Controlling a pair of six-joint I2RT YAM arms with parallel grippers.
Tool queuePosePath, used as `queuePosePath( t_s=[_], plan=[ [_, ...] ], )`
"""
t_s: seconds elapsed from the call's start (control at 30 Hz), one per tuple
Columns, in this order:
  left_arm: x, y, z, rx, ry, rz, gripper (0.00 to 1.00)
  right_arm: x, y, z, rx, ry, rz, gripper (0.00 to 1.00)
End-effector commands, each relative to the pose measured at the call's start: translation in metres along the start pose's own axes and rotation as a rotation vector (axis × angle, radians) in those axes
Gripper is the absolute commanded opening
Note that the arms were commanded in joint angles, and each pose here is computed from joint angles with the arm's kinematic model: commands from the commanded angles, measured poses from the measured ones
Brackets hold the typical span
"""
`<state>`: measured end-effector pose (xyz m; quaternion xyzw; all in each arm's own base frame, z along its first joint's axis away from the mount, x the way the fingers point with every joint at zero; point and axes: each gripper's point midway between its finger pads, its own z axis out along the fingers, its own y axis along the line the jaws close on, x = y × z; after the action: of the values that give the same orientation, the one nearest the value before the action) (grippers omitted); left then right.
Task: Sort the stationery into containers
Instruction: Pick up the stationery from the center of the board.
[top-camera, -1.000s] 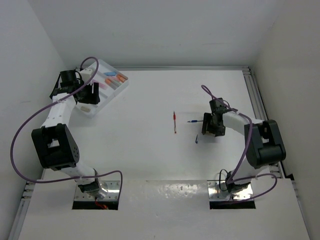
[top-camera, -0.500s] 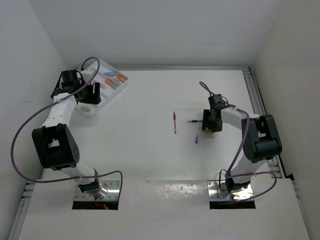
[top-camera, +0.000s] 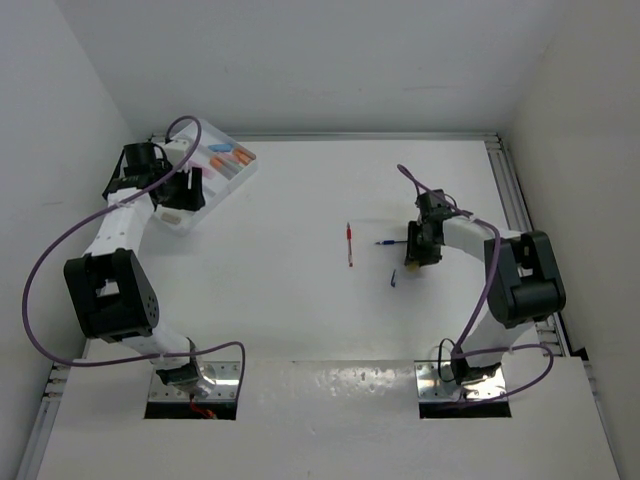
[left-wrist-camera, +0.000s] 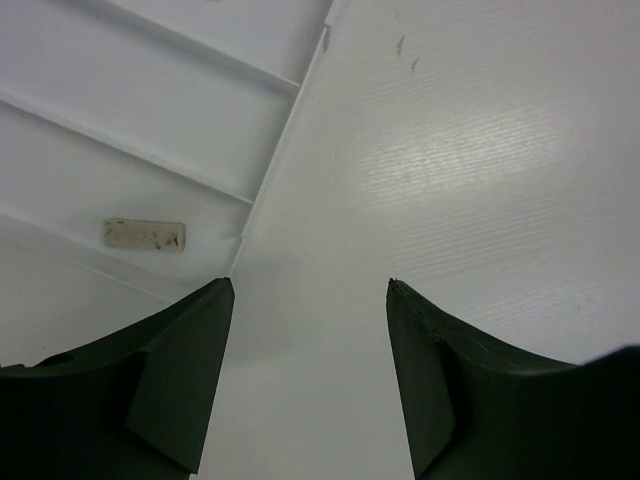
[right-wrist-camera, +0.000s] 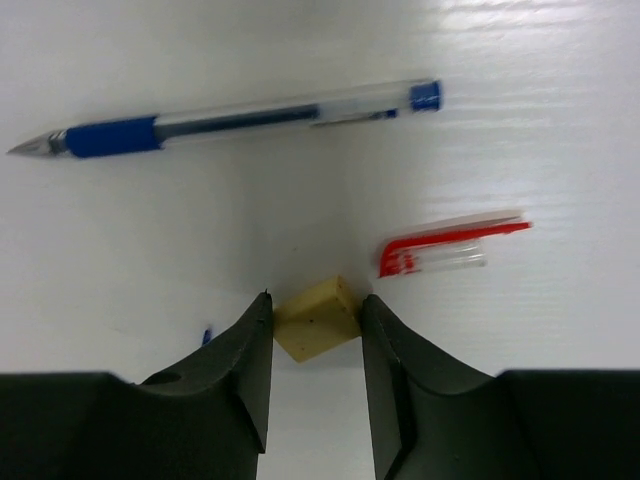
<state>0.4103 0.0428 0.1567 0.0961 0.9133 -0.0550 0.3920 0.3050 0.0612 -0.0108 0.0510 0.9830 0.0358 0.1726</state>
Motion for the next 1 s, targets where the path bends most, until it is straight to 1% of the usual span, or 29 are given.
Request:
queuePosePath(
  t_s=[0.0,0.07,0.13,0.17,0.2,0.23,0.3,0.33,0.37,0.4,0.43,0.47,0.5,0.53,0.57,0.63,0.7,0.73,0.8,0.83,0.87,0.93,0.97],
  plan=[
    [-0.040,-0.014,-0.023,0.039,-0.145,0.081,0.69,-0.001,0.023,-0.022,-0.115,-0.010,-0.031,0.15],
    [-0.046,-0.022,-0.027,0.082,-0.171,0.101,0.69,-0.009,0.033,-0.033,-0.156,-0.033,-0.043,0.13],
    [-0.052,-0.040,-0.034,0.178,-0.216,0.126,0.69,-0.015,0.054,-0.049,-0.266,-0.050,-0.056,0.12],
    [-0.053,-0.057,-0.037,0.263,-0.240,0.139,0.69,-0.022,0.064,-0.058,-0.319,-0.070,-0.065,0.12],
    [-0.056,-0.067,-0.044,0.302,-0.267,0.156,0.69,-0.023,0.079,-0.068,-0.405,-0.072,-0.069,0.12],
    [-0.054,-0.085,-0.049,0.395,-0.293,0.178,0.69,-0.032,0.089,-0.082,-0.458,-0.104,-0.064,0.11],
    [-0.057,-0.107,-0.062,0.470,-0.337,0.213,0.69,-0.042,0.108,-0.098,-0.557,-0.143,-0.069,0.11],
    [-0.057,-0.117,-0.065,0.505,-0.343,0.200,0.69,-0.045,0.121,-0.113,-0.627,-0.150,-0.056,0.10],
    [-0.054,-0.137,-0.072,0.569,-0.353,0.197,0.69,-0.054,0.128,-0.120,-0.663,-0.180,-0.050,0.10],
    [-0.060,-0.146,-0.076,0.593,-0.390,0.198,0.69,-0.055,0.137,-0.128,-0.705,-0.168,-0.015,0.10],
    [-0.059,-0.162,-0.080,0.637,-0.379,0.128,0.68,-0.061,0.142,-0.135,-0.716,-0.179,-0.002,0.09],
    [-0.064,-0.171,-0.088,0.632,-0.438,0.144,0.68,-0.063,0.146,-0.139,-0.722,-0.163,0.048,0.06],
    [-0.065,-0.179,-0.093,0.636,-0.440,0.085,0.67,-0.071,0.148,-0.143,-0.716,-0.170,0.081,0.06],
    [-0.072,-0.194,-0.105,0.615,-0.484,0.113,0.64,-0.073,0.148,-0.142,-0.707,-0.158,0.120,0.04],
    [-0.079,-0.198,-0.109,0.592,-0.523,0.126,0.63,-0.075,0.147,-0.142,-0.696,-0.135,0.192,0.03],
    [-0.089,-0.208,-0.115,0.549,-0.554,0.100,0.60,-0.080,0.145,-0.142,-0.679,-0.128,0.266,0.00],
    [-0.094,-0.215,-0.116,0.564,-0.546,0.060,0.60,-0.083,0.147,-0.145,-0.684,-0.115,0.333,0.00],
    [-0.091,-0.222,-0.111,0.581,-0.512,0.005,0.60,-0.085,0.150,-0.147,-0.703,-0.106,0.348,0.00],
    [-0.095,-0.230,-0.110,0.598,-0.506,-0.033,0.60,-0.094,0.158,-0.156,-0.742,-0.091,0.395,0.00],
    [-0.094,-0.239,-0.104,0.611,-0.476,-0.076,0.60,-0.099,0.160,-0.158,-0.754,-0.089,0.408,0.00],
    [-0.101,-0.245,-0.105,0.629,-0.494,-0.091,0.60,-0.108,0.163,-0.163,-0.766,-0.086,0.438,0.00],
    [-0.106,-0.265,-0.099,0.686,-0.440,-0.163,0.60,-0.119,0.166,-0.169,-0.794,-0.090,0.457,0.00],
    [-0.109,-0.271,-0.098,0.704,-0.430,-0.177,0.60,-0.123,0.168,-0.170,-0.807,-0.079,0.471,0.01]
  ],
)
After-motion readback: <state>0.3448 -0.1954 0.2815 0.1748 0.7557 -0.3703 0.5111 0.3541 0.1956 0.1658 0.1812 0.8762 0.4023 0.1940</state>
